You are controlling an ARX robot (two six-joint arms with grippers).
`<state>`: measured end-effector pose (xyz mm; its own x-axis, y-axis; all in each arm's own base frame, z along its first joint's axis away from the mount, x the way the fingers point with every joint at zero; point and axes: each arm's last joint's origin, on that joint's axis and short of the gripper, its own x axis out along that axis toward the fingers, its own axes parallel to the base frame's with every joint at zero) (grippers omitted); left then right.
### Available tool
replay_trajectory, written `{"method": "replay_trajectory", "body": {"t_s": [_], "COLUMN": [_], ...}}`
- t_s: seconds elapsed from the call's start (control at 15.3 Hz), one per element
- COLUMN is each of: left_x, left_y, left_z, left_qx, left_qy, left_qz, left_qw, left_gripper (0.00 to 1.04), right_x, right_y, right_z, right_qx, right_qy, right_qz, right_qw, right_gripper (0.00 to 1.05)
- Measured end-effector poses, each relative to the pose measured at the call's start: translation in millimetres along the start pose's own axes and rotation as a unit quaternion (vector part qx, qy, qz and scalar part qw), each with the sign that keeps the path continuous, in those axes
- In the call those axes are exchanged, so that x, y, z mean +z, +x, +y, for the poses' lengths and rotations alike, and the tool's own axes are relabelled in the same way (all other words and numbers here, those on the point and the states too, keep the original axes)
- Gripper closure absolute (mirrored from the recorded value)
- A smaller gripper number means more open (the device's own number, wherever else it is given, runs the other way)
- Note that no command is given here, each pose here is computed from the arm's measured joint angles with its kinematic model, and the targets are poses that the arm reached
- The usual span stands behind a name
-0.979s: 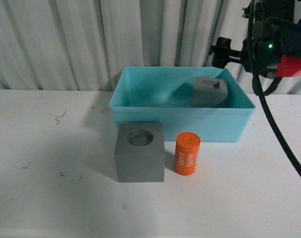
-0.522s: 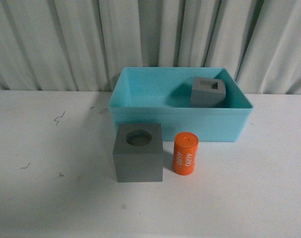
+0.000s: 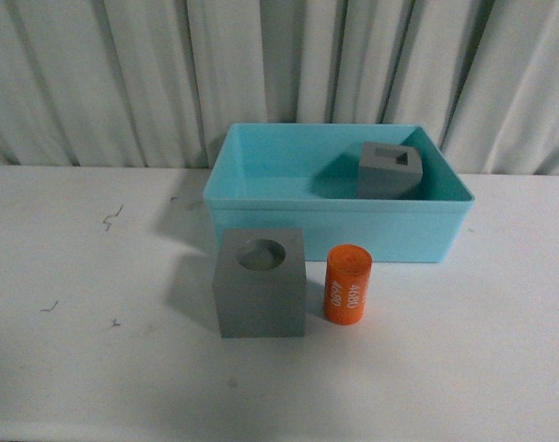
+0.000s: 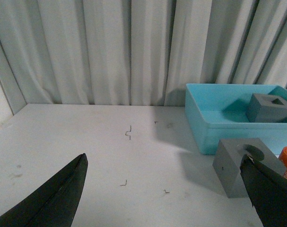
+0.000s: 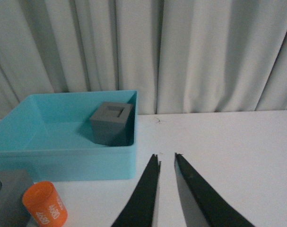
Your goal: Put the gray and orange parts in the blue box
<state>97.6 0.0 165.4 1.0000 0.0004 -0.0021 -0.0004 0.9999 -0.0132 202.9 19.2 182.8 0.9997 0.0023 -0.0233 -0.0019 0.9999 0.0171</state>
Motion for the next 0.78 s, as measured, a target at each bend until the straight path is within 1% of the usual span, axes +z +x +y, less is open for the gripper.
{"method": "replay_trajectory", "body": {"t_s": [0.07,0.13,0.26,0.39,0.46,0.59,0.78], "left_x": [0,0,0,0,0,0,0], "left_y": [0,0,0,0,0,0,0], "left_z": [0,0,0,0,0,0,0], "left_qx": [0.0,0.0,0.0,0.0,0.0,0.0,0.0], "left_qy": [0.0,0.0,0.0,0.0,0.0,0.0,0.0], "left_qz": [0.0,0.0,0.0,0.0,0.0,0.0,0.0], "left_qw": [1.0,1.0,1.0,1.0,1.0,1.0,1.0], "left_gripper": [0.07,0.07,0.07,0.07,0.07,0.07,0.07], "right_x": [-3,-2,-6,-10,-11,-25,-18], "right_y": [-7,-15,-28,-39,-44,-53,-64], "right_z": [-2,-5,-13,-21,-20,-20,-20], "right_qx": [0.0,-0.002,0.006,-0.009,-0.006,-0.005,-0.005], "right_qy": [-0.003,-0.005,-0.006,-0.006,-0.006,-0.006,-0.006], "right_qz": [0.001,-0.008,-0.007,-0.005,-0.022,0.008,-0.012], "right_qw": [1.0,1.0,1.0,1.0,1.0,1.0,1.0], "right_gripper": [0.96,1.03,1.03,1.03,1.03,1.03,1.03]}}
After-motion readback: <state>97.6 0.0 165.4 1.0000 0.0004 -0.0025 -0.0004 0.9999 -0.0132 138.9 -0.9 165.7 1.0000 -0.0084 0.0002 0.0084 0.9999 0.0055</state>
